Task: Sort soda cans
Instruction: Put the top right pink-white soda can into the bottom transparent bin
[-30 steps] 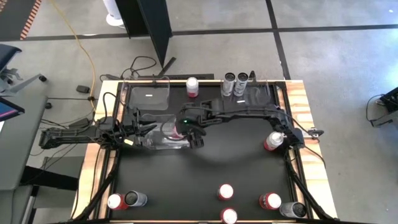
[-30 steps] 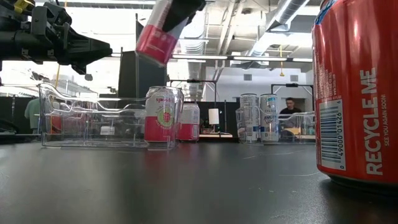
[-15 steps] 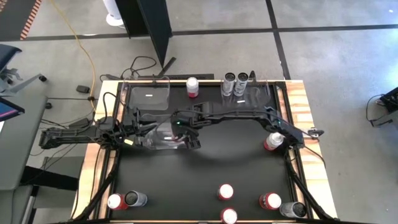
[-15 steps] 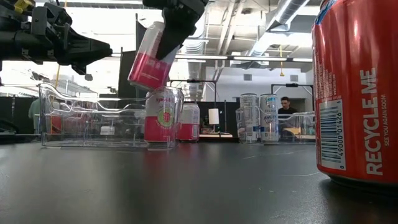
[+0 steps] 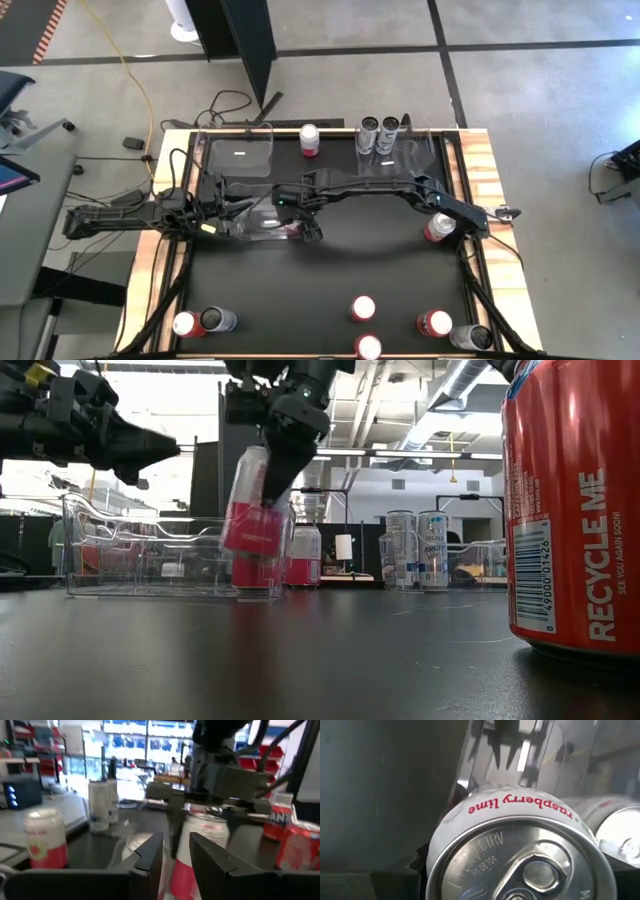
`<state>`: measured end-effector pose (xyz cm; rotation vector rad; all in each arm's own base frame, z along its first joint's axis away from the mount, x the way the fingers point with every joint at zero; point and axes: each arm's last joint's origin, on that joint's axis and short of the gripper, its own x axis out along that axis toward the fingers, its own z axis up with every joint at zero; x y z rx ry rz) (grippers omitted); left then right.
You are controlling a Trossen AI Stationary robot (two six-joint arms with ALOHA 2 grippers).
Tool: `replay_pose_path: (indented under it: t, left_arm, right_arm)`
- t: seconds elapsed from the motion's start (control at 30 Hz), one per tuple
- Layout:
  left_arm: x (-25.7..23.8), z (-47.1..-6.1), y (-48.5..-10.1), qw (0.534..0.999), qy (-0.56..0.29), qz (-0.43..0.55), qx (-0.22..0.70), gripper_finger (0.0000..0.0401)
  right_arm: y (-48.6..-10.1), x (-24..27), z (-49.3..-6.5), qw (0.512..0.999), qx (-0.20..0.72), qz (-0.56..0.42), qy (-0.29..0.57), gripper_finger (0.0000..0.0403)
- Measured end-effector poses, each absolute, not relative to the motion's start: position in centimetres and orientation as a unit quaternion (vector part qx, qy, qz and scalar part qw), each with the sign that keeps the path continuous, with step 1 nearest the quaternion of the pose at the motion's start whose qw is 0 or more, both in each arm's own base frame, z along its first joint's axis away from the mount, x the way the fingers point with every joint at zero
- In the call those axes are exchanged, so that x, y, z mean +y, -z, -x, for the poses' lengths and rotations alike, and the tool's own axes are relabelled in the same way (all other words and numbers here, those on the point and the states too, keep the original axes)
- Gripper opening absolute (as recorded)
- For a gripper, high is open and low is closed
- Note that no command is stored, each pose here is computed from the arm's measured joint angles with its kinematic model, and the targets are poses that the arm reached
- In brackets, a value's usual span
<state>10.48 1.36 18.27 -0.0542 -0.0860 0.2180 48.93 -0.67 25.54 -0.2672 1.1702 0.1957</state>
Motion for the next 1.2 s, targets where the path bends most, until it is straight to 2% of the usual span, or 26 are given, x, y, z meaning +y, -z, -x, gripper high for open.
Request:
replay_pose_path:
  t: [0.27,0.57,0.77,1.0,1.2]
  left_arm:
    - [1.2,-11.4,-17.4,0.996,-0.076,0.051,0.003,0.0103]
    - [0.8,-13.0,-17.5,0.997,-0.054,0.049,-0.004,0.0187]
    - [0.6,-14.8,-17.8,0.996,-0.058,0.042,0.049,0.0205]
    - [0.0,-17.3,-17.7,0.995,-0.044,0.022,0.09,0.0171]
    - [0.1,-18.7,-16.7,0.99,-0.071,0.014,0.119,0.0089]
  right_arm:
    - [-25.1,-1.3,-49.1,0.821,0.552,0.116,-0.087,0.0294]
    - [-25.1,-1.6,-49.0,0.82,0.557,0.104,-0.082,0.0294]
    - [-25.1,-1.7,-49.0,0.82,0.557,0.1,-0.079,0.0294]
    - [-25.1,-1.7,-49.0,0.821,0.558,0.096,-0.076,0.0294]
    - [-25.1,-1.7,-49.0,0.821,0.558,0.093,-0.074,0.0294]
